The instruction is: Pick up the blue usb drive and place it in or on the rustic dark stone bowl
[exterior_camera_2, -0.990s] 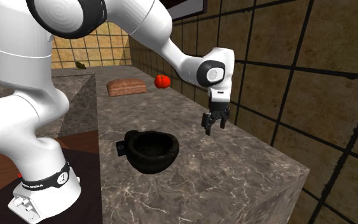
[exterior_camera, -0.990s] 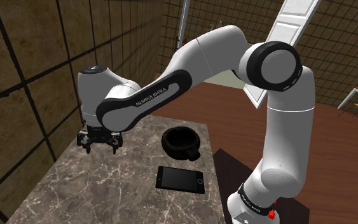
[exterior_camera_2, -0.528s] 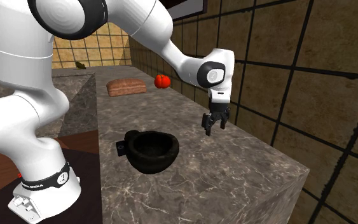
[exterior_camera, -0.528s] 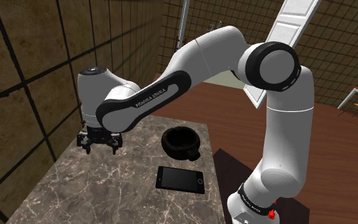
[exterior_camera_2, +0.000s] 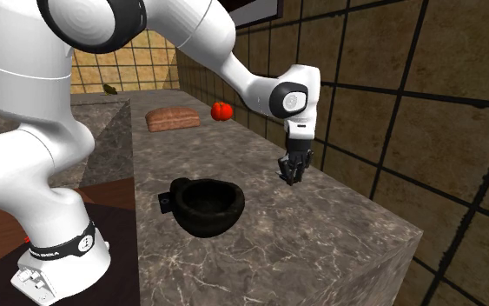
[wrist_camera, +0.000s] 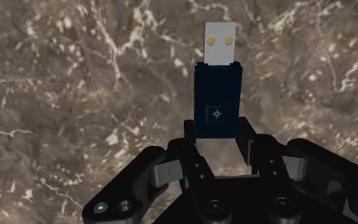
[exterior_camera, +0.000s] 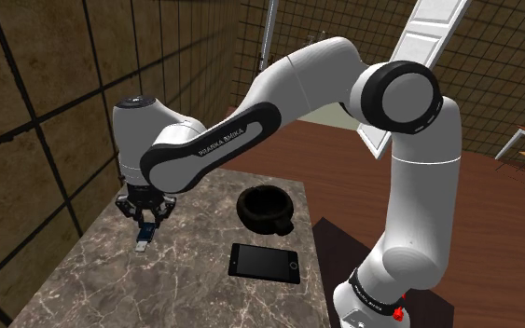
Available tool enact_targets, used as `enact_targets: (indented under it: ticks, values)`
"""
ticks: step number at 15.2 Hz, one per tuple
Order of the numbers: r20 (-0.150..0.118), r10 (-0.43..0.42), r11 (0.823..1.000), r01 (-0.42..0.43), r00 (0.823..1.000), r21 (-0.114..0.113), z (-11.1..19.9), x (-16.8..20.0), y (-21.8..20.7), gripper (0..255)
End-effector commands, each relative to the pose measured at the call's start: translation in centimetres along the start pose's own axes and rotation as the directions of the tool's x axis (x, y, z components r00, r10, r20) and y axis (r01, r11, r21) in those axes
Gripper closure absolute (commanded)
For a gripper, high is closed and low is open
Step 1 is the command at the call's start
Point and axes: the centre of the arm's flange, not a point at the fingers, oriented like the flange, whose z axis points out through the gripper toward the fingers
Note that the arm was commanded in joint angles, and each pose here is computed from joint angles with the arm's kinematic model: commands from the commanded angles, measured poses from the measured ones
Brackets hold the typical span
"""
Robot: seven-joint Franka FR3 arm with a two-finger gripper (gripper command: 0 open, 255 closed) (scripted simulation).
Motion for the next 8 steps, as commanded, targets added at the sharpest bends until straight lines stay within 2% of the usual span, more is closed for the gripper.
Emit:
enact_targets:
  ticks: [1,8]
  values:
    - [0.005,-0.002,1.000,0.002,1.000,0.004,0.4,-0.1,-0.1,255]
    - [0.005,-0.002,1.000,0.002,1.000,0.004,-2.8,0.0,0.0,255]
